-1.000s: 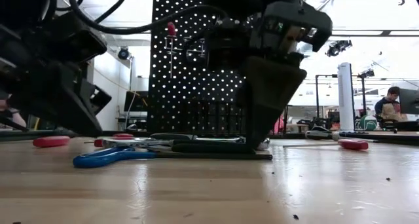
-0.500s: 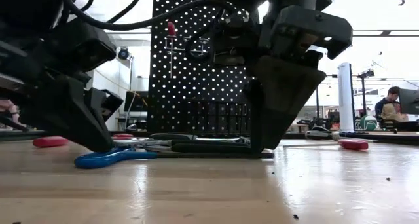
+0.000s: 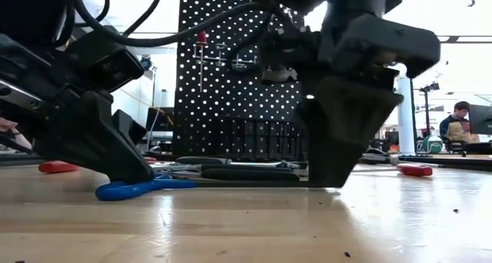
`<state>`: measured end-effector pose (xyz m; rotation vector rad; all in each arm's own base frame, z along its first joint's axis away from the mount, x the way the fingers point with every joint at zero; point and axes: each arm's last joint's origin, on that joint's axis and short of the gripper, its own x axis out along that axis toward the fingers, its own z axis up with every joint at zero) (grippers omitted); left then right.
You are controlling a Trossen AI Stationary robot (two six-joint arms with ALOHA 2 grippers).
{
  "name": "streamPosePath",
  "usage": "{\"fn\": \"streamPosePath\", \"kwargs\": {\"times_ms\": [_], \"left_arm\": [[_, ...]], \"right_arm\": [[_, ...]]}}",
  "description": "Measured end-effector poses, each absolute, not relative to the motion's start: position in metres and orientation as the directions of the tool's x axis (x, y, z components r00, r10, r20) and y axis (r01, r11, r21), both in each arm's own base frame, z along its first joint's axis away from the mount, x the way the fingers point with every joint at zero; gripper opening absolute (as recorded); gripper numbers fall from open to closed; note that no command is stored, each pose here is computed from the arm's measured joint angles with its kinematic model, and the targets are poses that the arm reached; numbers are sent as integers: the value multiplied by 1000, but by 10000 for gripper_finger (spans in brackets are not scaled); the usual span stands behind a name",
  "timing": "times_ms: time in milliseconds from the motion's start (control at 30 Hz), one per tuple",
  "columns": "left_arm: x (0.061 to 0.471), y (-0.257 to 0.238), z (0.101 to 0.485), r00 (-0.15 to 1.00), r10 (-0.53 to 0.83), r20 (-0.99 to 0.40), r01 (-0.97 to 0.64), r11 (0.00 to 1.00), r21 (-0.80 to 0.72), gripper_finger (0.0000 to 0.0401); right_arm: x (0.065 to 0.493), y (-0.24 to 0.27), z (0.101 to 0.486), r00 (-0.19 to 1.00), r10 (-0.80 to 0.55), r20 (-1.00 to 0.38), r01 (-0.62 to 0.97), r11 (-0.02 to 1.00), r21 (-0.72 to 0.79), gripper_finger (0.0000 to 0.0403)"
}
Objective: Hang tools onto peg board
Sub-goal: Hang the blue pick tool on the peg board
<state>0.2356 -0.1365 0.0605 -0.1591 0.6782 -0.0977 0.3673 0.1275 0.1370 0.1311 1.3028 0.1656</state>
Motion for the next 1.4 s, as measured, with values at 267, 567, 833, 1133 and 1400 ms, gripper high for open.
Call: {"fn": "streamPosePath", "kwargs": {"times_ms": [267, 567, 833, 1133, 1400], "left_arm": [[235, -137, 60, 778, -147, -611, 35, 981, -192, 0], [236, -137, 62, 809, -137, -571, 23, 979, -202, 0], [238, -133, 74, 813, -154, -561, 53, 980, -193, 0], [232, -125, 117, 835, -148, -530, 59, 982, -181, 0], [218, -112, 149, 843, -98, -529, 24, 989, -144, 0]], "right_arm": [[348, 133, 116, 257, 106, -961, 19, 993, 114, 132], [345, 142, 101, 240, 91, -966, 24, 995, 100, 5], [348, 131, 107, 222, 133, -966, 59, 987, 149, 2], [345, 123, 145, 191, 154, -969, 68, 983, 170, 0], [348, 124, 173, 272, 174, -947, 66, 978, 199, 0]]}}
